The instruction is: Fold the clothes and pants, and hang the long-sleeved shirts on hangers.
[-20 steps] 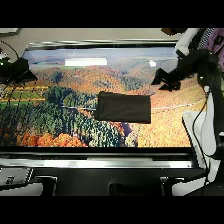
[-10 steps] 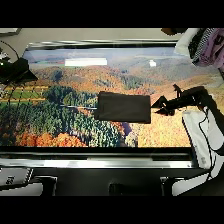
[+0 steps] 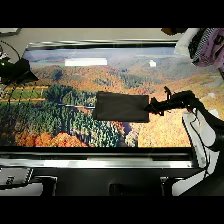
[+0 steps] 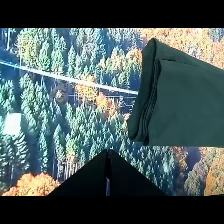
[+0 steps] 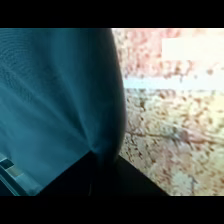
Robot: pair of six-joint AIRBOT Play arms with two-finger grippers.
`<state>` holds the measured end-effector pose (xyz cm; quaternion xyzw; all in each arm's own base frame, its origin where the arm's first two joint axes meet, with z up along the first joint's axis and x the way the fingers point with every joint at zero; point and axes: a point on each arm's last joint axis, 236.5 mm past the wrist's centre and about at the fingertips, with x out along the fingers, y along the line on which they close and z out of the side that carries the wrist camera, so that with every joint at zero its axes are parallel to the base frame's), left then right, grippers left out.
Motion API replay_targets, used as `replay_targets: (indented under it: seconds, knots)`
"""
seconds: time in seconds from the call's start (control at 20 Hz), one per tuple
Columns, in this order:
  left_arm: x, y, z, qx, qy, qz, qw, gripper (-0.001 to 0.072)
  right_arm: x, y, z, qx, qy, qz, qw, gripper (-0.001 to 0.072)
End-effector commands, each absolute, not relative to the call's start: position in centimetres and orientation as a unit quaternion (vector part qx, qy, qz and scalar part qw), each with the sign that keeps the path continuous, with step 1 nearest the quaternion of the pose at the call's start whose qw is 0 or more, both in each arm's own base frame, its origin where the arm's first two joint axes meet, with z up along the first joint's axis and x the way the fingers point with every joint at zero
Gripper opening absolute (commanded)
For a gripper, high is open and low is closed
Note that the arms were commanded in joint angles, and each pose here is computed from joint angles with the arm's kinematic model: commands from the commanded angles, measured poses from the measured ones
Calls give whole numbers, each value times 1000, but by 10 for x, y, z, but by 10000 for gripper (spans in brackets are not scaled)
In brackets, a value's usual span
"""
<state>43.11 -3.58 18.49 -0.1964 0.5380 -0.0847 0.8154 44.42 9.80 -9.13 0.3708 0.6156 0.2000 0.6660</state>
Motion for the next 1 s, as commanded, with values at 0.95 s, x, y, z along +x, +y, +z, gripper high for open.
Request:
replay_targets:
  seconds: [0.95]
  knots:
    - [432,-35,183,-190,539,-89,816,14,569,-165,146,505,296,-188,789,32]
